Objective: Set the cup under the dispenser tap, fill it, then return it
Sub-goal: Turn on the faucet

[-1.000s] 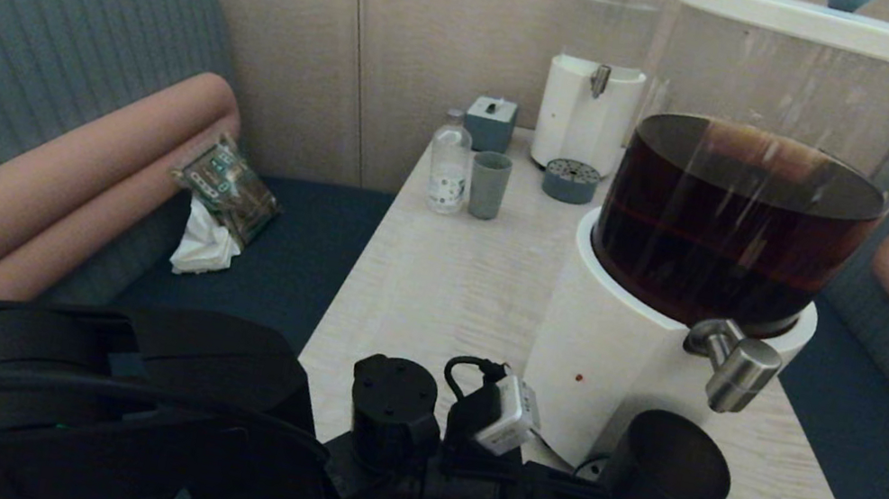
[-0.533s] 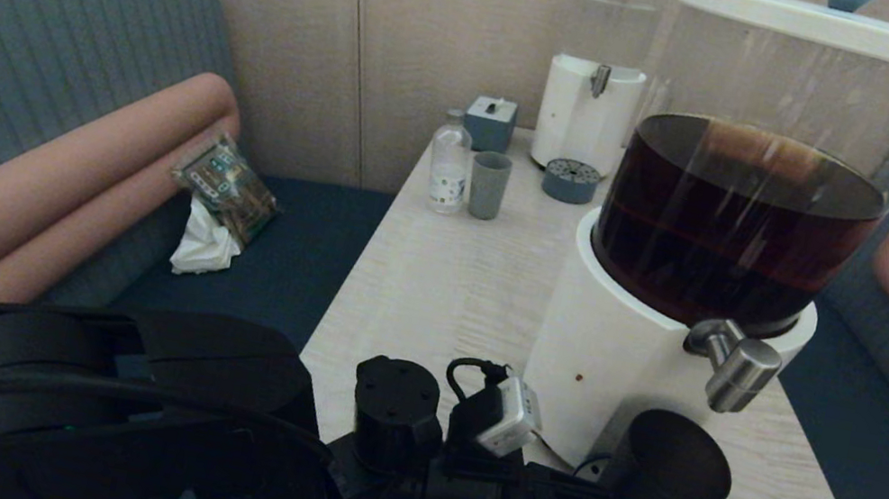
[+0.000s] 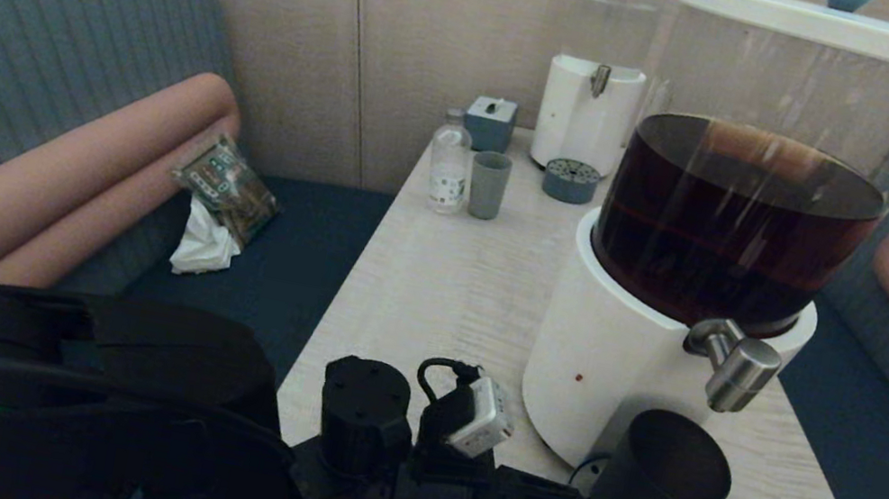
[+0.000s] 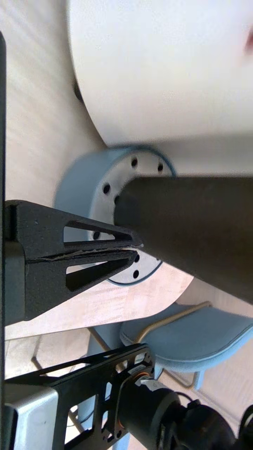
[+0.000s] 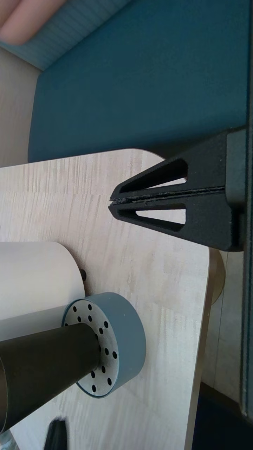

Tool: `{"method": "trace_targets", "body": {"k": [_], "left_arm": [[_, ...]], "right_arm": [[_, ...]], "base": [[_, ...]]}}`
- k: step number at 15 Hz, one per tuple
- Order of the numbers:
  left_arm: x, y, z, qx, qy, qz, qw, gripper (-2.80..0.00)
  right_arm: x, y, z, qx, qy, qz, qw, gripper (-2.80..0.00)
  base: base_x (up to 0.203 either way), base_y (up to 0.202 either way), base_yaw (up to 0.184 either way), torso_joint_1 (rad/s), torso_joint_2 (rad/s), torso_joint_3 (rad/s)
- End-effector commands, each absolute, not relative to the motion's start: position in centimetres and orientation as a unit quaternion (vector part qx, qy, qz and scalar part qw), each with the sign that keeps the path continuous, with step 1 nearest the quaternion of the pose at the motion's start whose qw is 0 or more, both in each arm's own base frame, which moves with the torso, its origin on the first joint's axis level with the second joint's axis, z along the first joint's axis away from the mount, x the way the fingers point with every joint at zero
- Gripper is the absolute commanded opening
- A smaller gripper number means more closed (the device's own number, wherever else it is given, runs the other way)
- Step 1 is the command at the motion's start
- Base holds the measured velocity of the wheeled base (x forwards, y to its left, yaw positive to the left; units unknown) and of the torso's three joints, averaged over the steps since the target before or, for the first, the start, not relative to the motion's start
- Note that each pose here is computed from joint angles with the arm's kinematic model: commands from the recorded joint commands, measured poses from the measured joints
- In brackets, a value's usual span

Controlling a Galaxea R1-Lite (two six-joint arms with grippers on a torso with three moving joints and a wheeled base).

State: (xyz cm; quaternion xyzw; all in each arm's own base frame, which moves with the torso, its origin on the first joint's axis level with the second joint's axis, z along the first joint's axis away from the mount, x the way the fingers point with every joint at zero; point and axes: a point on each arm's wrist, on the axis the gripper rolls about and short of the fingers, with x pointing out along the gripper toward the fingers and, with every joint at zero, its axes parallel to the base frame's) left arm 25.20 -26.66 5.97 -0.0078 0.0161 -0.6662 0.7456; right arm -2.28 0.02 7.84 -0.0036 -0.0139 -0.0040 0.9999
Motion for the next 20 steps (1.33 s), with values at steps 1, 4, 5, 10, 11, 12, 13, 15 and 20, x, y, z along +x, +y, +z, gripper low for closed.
{"method": "trace_targets", "body": {"k": [1,4,5,10,11,12,13,15,20], "left_arm": [[24.8,-25.3,7.8,-0.009,-0.001,-0.660,0.751,-2.80],[24.6,-22.7,10.2,-0.020,-0.013,-0.629,0.777,-2.80],[24.5,-21.8,11.2,-0.030,-0.019,-0.613,0.790,-2.80],[23.7,-16.0,17.8,-0.063,-0.091,-0.485,0.867,-2.80],[23.2,-14.6,19.3,-0.063,-0.109,-0.466,0.876,-2.80],[22.8,-12.9,20.7,-0.060,-0.125,-0.442,0.886,-2.80],[22.4,-11.2,21.8,-0.056,-0.139,-0.417,0.897,-2.80],[20.9,-7.9,24.1,-0.045,-0.171,-0.364,0.914,-2.80],[14.8,-3.2,26.8,-0.015,-0.246,-0.288,0.925,-2.80]], "right_arm": [[-2.2,0.0,7.6,-0.005,-0.010,-0.004,1.000,-2.80],[-2.2,0.0,7.6,-0.004,-0.010,-0.004,1.000,-2.80],[-2.2,0.0,7.6,-0.004,-0.010,-0.004,1.000,-2.80],[-2.2,0.0,7.6,-0.004,-0.010,-0.004,1.000,-2.80],[-2.2,0.0,7.6,-0.004,-0.010,-0.004,1.000,-2.80],[-2.2,0.0,7.6,-0.004,-0.010,-0.004,1.000,-2.80],[-2.2,0.0,7.6,-0.004,-0.010,-0.004,1.000,-2.80],[-2.2,0.0,7.6,-0.004,-0.010,-0.004,1.000,-2.80],[-2.2,0.0,7.6,-0.004,-0.010,-0.004,1.000,-2.80]], "base": [[0.000,0.000,0.000,0.000,0.00,0.000],[0.000,0.000,0.000,0.000,0.00,0.000],[0.000,0.000,0.000,0.000,0.00,0.000],[0.000,0.000,0.000,0.000,0.00,0.000],[0.000,0.000,0.000,0.000,0.00,0.000],[0.000,0.000,0.000,0.000,0.00,0.000],[0.000,0.000,0.000,0.000,0.00,0.000],[0.000,0.000,0.000,0.000,0.00,0.000],[0.000,0.000,0.000,0.000,0.00,0.000]]}}
